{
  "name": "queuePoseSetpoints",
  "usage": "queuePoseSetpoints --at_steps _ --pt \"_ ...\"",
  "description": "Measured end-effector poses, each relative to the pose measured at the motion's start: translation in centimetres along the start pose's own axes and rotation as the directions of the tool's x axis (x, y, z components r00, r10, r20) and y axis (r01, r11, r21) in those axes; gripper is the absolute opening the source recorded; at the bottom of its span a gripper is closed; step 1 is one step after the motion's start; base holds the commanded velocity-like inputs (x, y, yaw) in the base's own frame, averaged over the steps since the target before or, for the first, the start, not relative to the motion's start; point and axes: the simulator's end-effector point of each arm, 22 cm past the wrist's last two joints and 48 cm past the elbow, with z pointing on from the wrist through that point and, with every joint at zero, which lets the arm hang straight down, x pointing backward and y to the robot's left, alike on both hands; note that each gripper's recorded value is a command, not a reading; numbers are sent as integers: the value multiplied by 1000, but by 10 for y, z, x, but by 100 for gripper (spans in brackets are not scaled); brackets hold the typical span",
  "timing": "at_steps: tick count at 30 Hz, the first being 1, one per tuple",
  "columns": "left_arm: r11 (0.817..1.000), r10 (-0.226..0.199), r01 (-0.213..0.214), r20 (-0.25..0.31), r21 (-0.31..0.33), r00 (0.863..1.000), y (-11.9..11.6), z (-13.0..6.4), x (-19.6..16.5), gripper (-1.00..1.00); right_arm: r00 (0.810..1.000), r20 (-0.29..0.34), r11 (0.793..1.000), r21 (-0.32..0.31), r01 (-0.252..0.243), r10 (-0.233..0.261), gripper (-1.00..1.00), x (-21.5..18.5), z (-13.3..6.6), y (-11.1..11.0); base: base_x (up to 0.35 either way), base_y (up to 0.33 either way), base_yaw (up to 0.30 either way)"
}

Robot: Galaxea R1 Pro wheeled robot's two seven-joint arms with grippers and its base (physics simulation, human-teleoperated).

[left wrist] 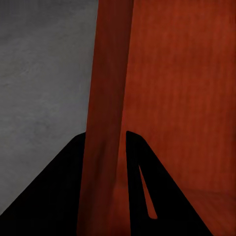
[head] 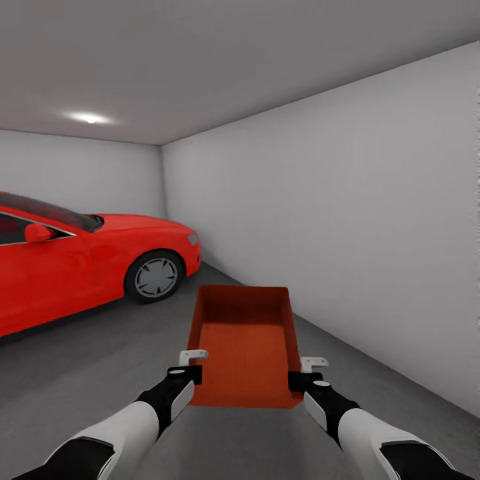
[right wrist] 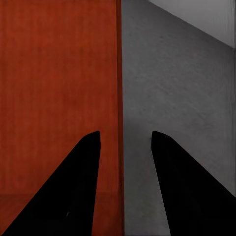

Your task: Move the two storage containers from the living room to the garage. In the garage, place one container on the floor and stack the other container on top of it (either order is fine).

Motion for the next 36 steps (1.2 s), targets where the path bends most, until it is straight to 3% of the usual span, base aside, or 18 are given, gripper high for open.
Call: queuePoseSetpoints --at_steps 36 --pt "1000 0 0 -1 0 1000 0 0 0 -100 1000 -1 1000 0 1 -1 -100 0 0 0 301 57 -243"
